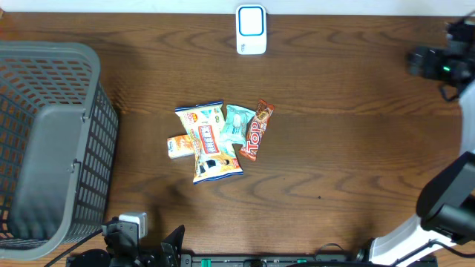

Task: Scan the item barcode
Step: 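Move the right gripper back over the green wipes pack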

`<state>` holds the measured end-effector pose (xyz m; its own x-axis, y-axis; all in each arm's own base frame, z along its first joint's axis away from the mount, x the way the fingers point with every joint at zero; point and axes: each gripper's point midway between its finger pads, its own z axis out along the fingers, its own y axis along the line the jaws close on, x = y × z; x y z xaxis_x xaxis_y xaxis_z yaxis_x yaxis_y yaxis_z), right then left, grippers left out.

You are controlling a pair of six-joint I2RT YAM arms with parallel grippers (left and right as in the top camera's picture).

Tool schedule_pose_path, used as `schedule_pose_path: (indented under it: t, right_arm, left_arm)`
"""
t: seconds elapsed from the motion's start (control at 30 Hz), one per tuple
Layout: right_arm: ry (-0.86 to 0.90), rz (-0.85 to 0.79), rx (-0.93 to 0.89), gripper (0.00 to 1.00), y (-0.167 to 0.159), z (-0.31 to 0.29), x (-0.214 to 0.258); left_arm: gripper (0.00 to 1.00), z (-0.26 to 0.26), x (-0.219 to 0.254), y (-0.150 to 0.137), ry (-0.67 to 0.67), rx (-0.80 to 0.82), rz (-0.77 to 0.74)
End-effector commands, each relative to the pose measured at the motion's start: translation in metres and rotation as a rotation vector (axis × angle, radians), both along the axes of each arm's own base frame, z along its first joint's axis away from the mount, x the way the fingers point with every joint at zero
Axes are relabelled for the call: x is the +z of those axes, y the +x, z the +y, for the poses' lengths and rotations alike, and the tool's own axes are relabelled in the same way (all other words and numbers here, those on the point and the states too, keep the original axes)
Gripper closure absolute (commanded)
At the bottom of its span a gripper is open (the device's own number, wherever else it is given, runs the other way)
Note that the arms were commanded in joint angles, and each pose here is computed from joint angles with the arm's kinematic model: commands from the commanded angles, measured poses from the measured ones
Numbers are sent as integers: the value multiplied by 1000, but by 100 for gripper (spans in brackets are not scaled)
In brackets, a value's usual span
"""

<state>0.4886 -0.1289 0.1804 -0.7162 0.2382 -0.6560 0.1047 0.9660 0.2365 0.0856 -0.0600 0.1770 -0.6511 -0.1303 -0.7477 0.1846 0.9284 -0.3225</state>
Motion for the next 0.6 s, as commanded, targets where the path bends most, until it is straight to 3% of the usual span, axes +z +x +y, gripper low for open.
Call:
schedule_pose_path:
  t: [0.0,0.2,0.43,0.57]
  right_arm:
    - [377,134,-65,1,-3,84,-9]
    - [452,348,21,1,-23,192,-38]
    - [295,456,385,1,-72,297,-55]
    - [145,491,419,1,-92,322,-67]
  left_arm:
    - [2,-1,2,-1,12,-15,-18]
    - [2,-1,2,-1,12,-15,-18]
    - [2,-1,2,-1,12,-15,-18]
    - [2,-1,2,-1,12,-15,-18]
